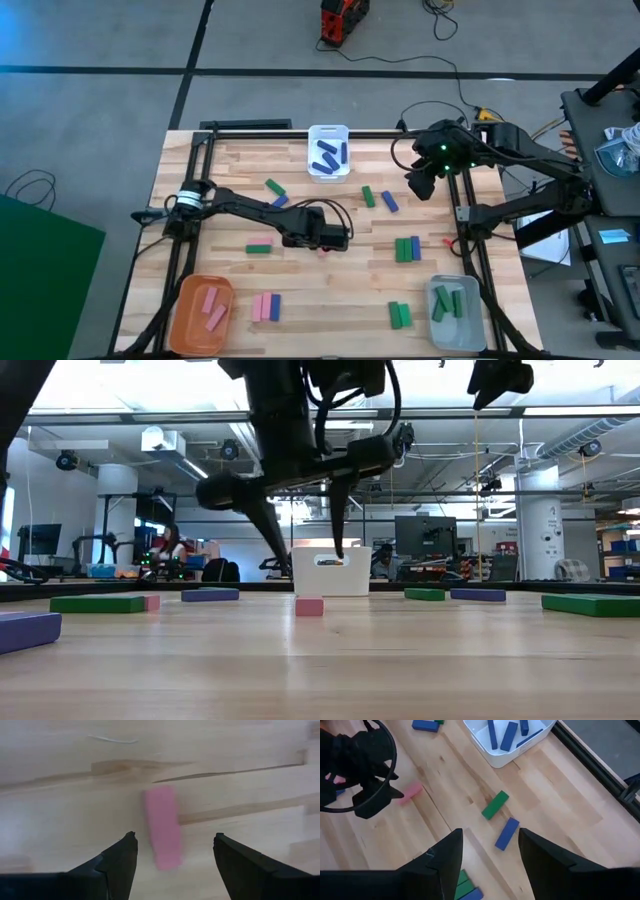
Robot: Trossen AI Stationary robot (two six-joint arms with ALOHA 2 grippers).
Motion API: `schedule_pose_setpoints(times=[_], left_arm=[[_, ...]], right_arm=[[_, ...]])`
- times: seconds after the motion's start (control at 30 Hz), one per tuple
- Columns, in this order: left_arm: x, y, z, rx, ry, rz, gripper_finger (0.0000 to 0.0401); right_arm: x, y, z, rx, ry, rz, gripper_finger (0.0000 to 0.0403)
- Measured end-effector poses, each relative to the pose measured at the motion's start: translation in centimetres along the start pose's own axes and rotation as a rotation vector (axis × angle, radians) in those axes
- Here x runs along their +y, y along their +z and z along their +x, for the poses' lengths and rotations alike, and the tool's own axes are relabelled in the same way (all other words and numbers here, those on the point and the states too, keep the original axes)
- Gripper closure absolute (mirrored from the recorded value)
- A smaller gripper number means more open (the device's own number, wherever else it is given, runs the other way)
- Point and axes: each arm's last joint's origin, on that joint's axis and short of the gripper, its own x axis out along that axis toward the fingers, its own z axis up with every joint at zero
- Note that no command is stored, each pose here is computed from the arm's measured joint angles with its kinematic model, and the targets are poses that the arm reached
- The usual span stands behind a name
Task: Sort blocks
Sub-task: Put the pink block into the orange bin
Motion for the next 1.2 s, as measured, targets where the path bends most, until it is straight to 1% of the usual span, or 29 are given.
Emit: schedule_pose_setpoints(times=[0.1, 0.23, 0.3, 0.4, 0.6, 0.73, 0.87, 1.03, 1.2], left_arm=[[0.4, 0.0, 0.5, -0.001, 0.013, -0.002, 0.0165], [1.0, -0.2, 1.7, -0.001, 0.003, -0.023, 0.0165], [1.1, -0.2, 2.2, 0.000, -0.018, -0.028, 0.0165], [1.0, -0.4, 3.1, -0.011, -0.081, -0.023, 0.0165], [1.1, -0.6, 4.7, -0.013, -0.083, -0.018, 0.0166], [1.0, -0.7, 5.2, -0.016, -0.084, -0.005, 0.0166], [1.1, -0.7, 5.3, -0.024, -0.079, 0.033, 0.0167], [1.0, -0.7, 5.4, -0.039, -0.076, 0.036, 0.0170], [1.2, -0.7, 5.4, -0.039, -0.064, 0.038, 0.0170]], right_arm=[[0.0, 0.0, 0.1, 0.003, -0.001, 0.011, 0.0222], [0.0, 0.0, 0.1, 0.003, -0.001, 0.023, 0.0226], [0.0, 0.0, 0.1, 0.003, -0.001, 0.024, 0.0227], [0.0, 0.0, 0.1, 0.002, -0.001, 0.034, 0.0226], [0.0, 0.1, 0.1, 0.002, -0.001, 0.042, 0.0219], [0.0, 0.1, 0.1, -0.001, 0.000, 0.045, 0.0221], [0.0, 0.1, 0.1, -0.004, 0.001, 0.049, 0.0227], [0.0, 0.1, 0.1, -0.004, 0.000, 0.053, 0.0232], [0.0, 0.1, 0.1, -0.004, 0.000, 0.052, 0.0227]])
